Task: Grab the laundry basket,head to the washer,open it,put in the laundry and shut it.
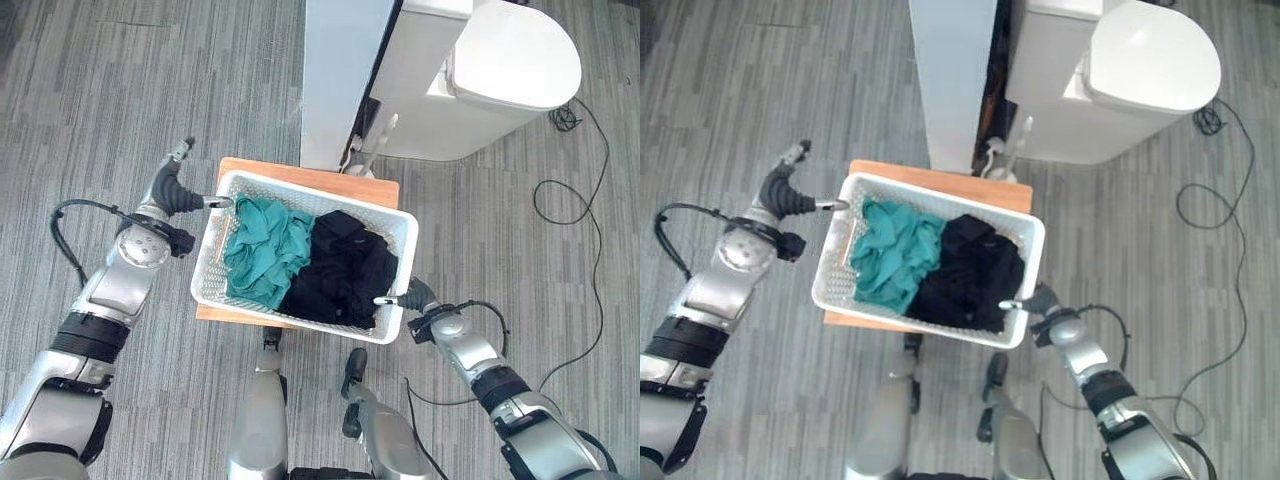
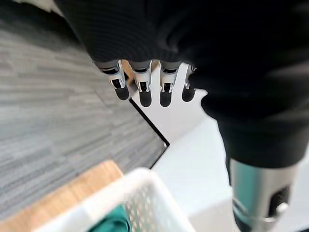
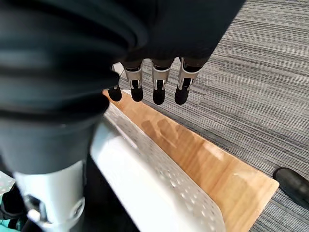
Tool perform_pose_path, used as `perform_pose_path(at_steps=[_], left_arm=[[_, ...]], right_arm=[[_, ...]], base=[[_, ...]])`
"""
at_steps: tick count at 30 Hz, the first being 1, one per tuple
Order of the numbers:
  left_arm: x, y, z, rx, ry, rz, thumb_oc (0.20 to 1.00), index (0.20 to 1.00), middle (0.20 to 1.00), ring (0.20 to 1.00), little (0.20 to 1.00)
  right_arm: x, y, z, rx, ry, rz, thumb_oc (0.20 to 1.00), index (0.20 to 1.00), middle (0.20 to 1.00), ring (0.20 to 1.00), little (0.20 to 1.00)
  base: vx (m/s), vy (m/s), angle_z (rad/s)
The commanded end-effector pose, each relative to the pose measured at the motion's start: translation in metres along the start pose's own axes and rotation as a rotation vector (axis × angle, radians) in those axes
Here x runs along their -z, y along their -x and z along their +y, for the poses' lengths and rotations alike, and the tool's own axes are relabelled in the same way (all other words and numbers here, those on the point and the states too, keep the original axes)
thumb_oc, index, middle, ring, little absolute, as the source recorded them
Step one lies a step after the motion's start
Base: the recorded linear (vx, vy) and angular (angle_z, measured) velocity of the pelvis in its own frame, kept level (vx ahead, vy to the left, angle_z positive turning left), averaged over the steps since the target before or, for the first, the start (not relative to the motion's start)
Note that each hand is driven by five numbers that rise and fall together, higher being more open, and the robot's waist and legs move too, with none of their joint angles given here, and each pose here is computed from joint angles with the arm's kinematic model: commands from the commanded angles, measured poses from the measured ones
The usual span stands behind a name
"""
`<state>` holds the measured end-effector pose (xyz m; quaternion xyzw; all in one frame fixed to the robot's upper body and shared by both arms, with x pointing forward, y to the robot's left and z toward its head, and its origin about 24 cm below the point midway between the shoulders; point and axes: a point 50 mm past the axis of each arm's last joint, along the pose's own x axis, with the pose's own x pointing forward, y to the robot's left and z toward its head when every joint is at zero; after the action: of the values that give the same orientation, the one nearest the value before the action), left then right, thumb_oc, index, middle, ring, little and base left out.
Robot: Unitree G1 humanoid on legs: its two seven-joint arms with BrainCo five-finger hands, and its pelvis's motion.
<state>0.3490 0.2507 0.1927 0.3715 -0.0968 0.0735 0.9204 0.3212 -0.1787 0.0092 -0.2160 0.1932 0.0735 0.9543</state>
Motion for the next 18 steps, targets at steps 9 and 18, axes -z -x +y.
perform_pose_path(at_steps=[9, 18], left_arm=[[0.041, -0.009, -0.009, -0.02, -0.103, 0.212, 1.0, 1.0, 1.0, 1.0, 1.0], [0.062, -0.002, -0.052, 0.125, 0.038, 0.334, 1.0, 1.0, 1.0, 1.0, 1.0]], right_arm=[[-0.007, 0.011, -0.009, 0.013, 0.003, -0.079, 1.0, 1.0, 1.0, 1.0, 1.0], [-0.013, 0.012, -0.018, 0.051, 0.041, -0.101, 1.0, 1.0, 1.0, 1.0, 1.0]], base=[[0.0, 0.0, 0.0], [0.0, 0.004, 0.0]])
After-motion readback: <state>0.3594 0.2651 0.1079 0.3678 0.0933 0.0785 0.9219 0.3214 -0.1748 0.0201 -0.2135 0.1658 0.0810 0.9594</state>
